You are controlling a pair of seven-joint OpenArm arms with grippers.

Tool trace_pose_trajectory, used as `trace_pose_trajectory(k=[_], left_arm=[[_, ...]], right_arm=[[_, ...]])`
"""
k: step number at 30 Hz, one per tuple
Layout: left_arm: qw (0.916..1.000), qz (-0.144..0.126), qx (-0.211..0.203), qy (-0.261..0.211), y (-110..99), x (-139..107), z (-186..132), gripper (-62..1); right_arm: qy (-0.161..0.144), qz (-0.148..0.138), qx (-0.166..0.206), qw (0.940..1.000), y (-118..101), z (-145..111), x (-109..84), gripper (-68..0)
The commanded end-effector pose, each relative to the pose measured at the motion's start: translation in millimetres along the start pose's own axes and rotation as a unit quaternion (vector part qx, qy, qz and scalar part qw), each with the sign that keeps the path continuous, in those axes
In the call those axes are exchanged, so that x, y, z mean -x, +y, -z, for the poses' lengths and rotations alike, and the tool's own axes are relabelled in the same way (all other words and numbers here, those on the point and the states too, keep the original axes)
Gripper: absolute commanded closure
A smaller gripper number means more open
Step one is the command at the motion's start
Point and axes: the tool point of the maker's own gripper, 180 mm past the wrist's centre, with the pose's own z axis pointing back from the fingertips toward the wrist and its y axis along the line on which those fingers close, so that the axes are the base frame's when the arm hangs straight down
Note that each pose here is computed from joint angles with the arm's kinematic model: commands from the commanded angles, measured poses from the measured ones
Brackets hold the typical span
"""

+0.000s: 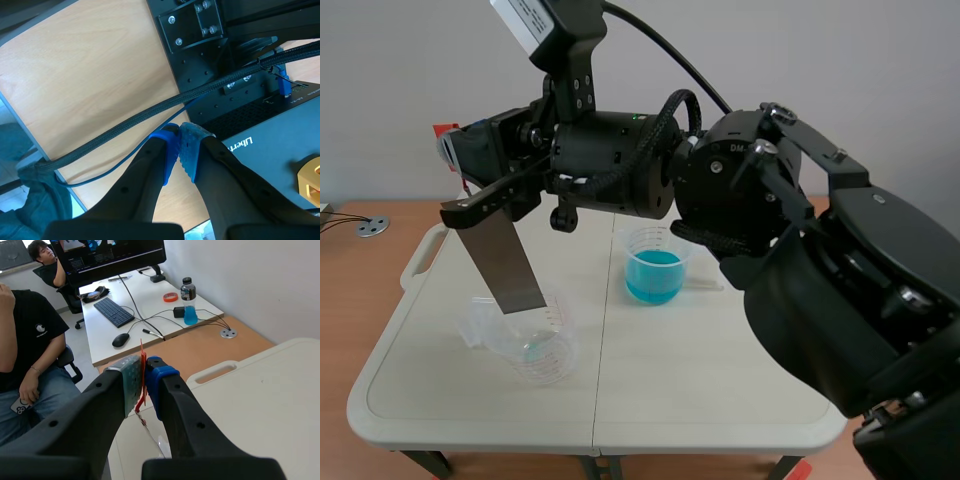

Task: Hold the metal plate by the orange handle, dip it into the blue solution, take it out and point at it, then put the plate back in the beaker on the left.
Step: 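Put the plate into the left beaker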

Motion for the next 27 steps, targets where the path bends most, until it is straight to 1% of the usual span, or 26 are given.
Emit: trace_pose_trajectory(k=[1, 5, 11, 14, 18, 22, 27], left_arm=[[1.0, -0.001, 0.004, 0.0, -2.8, 1.6, -1.9, -2.9], [1.0, -0.001, 0.004, 0.001, -2.9, 1.9, -1.9, -2.9], [1.0, -0.002, 0.004, 0.001, -2.9, 2.0, -1.9, -2.9], [1.0, -0.002, 0.004, 0.001, -2.9, 2.0, -1.9, -2.9], [1.0, -0.002, 0.004, 0.001, -2.9, 2.0, -1.9, -3.0], [1.0, -0.002, 0.004, 0.001, -2.9, 1.9, -1.9, -2.9], [1.0, -0.002, 0.004, 0.0, -2.9, 1.7, -1.9, -2.9]], right_arm=[[-0.024, -0.014, -0.006, 0.9996, 2.2, 1.4, -18.6, -1.3], [-0.021, -0.004, 0.011, 0.9997, -2.3, 0.8, -14.6, -1.3], [-0.013, 0.005, 0.012, 0.9998, 0.4, -0.5, -5.4, -1.3], [-0.012, 0.01, 0.022, 0.9996, -2.2, -1.0, -3.3, -1.3], [-0.007, 0.016, 0.023, 0.9996, -3.2, -1.1, 1.9, -1.3], [-0.001, 0.025, 0.028, 0.9993, -6.9, -1.1, 10.4, -1.3], [0.011, 0.044, 0.033, 0.9984, -11.5, 0.4, 25.8, -1.3]])
